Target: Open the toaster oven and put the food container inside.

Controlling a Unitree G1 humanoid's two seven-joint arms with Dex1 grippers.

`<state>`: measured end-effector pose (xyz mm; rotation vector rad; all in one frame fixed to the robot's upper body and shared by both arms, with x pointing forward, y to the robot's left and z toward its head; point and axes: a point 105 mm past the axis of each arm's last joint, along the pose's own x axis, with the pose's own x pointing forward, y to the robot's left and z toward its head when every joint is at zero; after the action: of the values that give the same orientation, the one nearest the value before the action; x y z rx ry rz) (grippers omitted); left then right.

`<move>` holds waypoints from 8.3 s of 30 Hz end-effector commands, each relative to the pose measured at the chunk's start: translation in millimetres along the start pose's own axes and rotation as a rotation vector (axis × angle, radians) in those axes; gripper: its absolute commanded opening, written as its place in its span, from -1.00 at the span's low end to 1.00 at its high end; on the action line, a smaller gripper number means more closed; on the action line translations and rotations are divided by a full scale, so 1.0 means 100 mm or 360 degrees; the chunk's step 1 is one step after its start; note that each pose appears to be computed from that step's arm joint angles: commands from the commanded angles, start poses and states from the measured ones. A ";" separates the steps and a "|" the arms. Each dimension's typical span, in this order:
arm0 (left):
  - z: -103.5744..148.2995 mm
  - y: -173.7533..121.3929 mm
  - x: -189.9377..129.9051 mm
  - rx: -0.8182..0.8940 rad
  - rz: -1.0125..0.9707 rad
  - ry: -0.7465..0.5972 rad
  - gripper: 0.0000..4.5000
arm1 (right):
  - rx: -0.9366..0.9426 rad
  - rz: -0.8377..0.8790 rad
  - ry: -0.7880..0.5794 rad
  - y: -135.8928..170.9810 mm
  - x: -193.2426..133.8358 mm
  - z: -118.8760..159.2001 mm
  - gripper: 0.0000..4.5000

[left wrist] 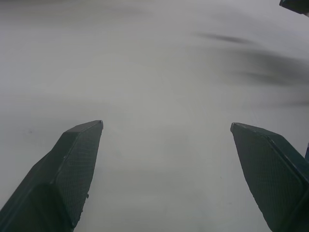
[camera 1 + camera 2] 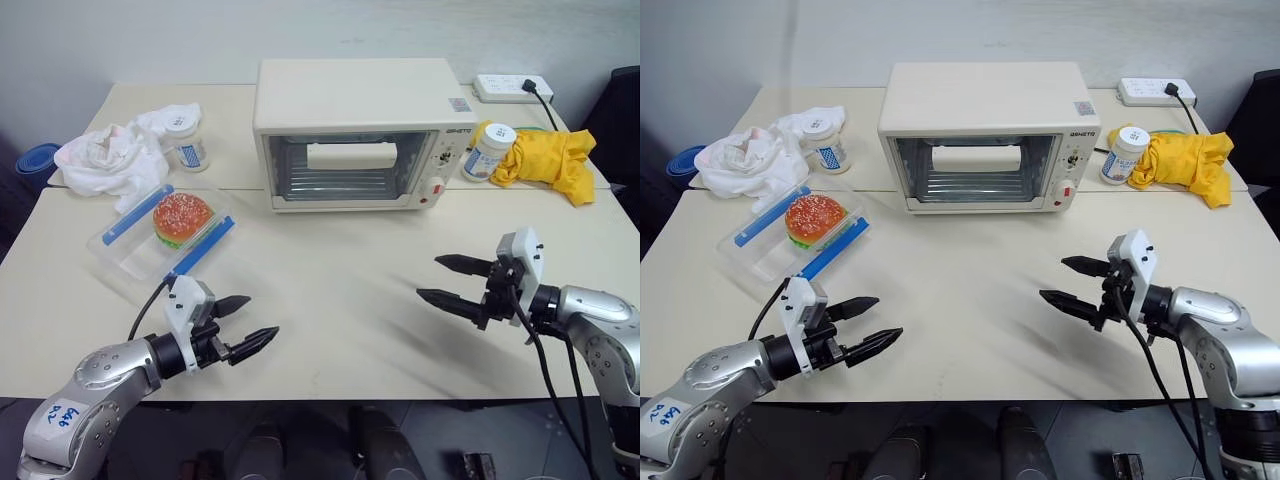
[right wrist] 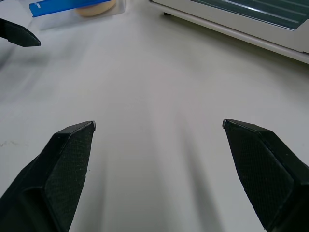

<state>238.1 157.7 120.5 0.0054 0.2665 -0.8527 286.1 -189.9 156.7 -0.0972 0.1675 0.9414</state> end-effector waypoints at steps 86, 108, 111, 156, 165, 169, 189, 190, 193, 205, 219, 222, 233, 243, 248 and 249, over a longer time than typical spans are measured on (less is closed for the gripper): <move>0.62 0.39 1.06 0.1324 -0.0384 0.0300 -0.99 | 0.0014 0.0278 -0.0349 0.51 -0.19 0.87 1.00; 0.56 0.45 -1.17 0.0065 0.1016 -0.0057 0.99 | -0.0197 0.0811 -0.0246 0.43 0.40 1.04 1.00; 0.57 0.59 -1.21 -0.0097 0.1195 -0.0133 0.99 | -0.0217 0.0829 -0.0257 0.42 0.46 1.05 1.00; 0.44 1.63 -0.97 -0.1069 0.1785 -0.0018 -0.94 | -0.0081 0.0792 -0.0294 0.79 0.27 0.94 1.00; 0.69 1.49 -1.05 -0.0847 0.1424 0.0019 -0.94 | -0.0046 0.0629 -0.0279 0.70 0.10 0.89 1.00; 0.92 1.34 -0.72 -0.0777 0.1167 -0.0016 -0.94 | -0.0009 0.0560 -0.0258 0.64 0.04 0.84 1.00; 1.29 0.57 0.88 -0.0579 0.0705 0.0255 -0.94 | -0.0036 0.0289 -0.0245 0.50 -0.24 0.76 1.00; 1.29 0.57 0.90 -0.0596 0.0711 0.0248 -0.94 | -0.0037 0.0280 -0.0245 0.50 -0.23 0.75 1.00; 1.30 0.54 0.95 -0.0637 0.0704 0.0217 -0.55 | -0.0037 0.0279 -0.0246 0.55 -0.25 0.73 1.00; 1.68 0.55 0.61 -0.0608 0.0480 -0.0215 0.36 | 0.0062 0.0183 -0.0234 0.62 -0.24 0.60 0.92; 1.23 0.06 -0.06 -0.0038 -0.0514 -0.0048 -0.87 | 0.0162 0.0211 -0.0168 0.75 -0.04 0.40 -1.00; 0.96 -0.05 0.08 0.0181 -0.0584 0.0129 -0.98 | 0.0058 0.0099 -0.0125 0.70 0.15 0.33 -1.00; 0.87 0.10 0.64 0.0353 -0.0262 0.0073 -0.98 | -0.0126 -0.0268 -0.0166 0.35 0.69 0.36 -1.00; 1.22 0.49 1.15 0.0210 0.0306 -0.0251 -0.98 | -0.0145 -0.0699 -0.0336 -0.21 1.06 0.52 -1.00; 1.33 0.42 1.33 0.0208 0.0292 -0.0305 -0.98 | -0.0202 -0.0794 -0.0380 -0.47 1.17 0.63 -1.00; 1.35 0.42 1.35 0.0219 0.0304 -0.0313 -0.98 | -0.0206 -0.0802 -0.0396 -0.51 1.19 0.67 -1.00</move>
<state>382.9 73.3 200.3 0.0485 0.0831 -0.6828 397.8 -111.6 183.2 -0.1304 -0.0731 0.4716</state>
